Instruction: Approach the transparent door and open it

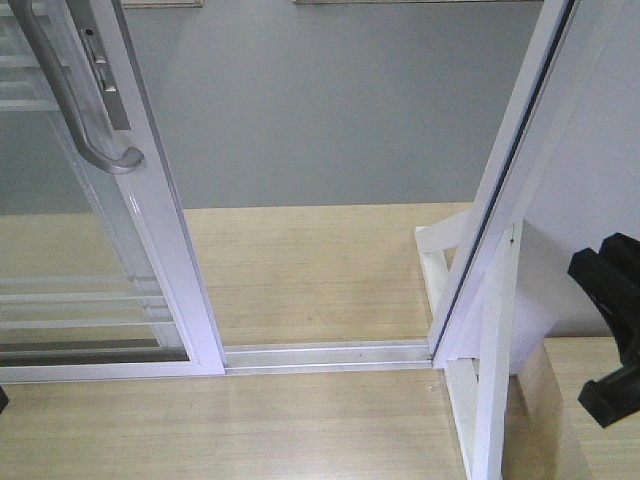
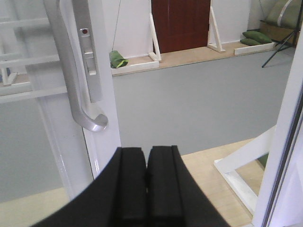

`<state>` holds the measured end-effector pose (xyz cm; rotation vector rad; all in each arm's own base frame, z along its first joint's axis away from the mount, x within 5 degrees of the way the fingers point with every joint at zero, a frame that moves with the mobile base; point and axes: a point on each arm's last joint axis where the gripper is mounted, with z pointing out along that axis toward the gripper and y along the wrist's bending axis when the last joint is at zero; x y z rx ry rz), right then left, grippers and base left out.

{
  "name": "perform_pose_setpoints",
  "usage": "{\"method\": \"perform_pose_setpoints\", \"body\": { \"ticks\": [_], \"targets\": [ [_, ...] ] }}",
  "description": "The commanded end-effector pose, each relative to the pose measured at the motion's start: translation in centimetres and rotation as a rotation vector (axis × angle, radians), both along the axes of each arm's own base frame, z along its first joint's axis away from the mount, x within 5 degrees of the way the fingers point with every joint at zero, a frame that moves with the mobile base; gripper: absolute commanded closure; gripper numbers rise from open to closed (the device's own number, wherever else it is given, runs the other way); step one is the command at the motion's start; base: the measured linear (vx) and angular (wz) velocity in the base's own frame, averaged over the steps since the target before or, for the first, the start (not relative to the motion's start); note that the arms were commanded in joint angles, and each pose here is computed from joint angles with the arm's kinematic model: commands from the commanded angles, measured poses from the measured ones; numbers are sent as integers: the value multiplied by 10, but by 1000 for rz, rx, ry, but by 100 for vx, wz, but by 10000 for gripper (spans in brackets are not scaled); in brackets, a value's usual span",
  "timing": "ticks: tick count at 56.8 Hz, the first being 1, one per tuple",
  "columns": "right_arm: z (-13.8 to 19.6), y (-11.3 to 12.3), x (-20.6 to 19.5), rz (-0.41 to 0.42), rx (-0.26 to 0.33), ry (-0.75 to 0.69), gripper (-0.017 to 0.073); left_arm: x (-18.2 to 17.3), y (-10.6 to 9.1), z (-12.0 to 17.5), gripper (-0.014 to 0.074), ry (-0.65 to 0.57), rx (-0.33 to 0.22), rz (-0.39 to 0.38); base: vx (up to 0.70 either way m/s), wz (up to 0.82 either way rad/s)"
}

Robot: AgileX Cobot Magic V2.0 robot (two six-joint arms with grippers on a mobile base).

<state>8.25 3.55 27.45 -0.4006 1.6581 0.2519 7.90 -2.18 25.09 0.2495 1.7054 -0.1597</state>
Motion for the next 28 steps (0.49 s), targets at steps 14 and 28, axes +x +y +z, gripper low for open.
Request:
{"method": "perform_pose_setpoints", "body": {
  "ticks": [14,28],
  "targets": [
    [8,-3,-5,-6,11,-35,344,1,2,12,600,-46,-24,24,0,0],
    [6,-3,-5,-6,5,-20,344,1,2,12,600,-46,-24,24,0,0]
  ]
}}
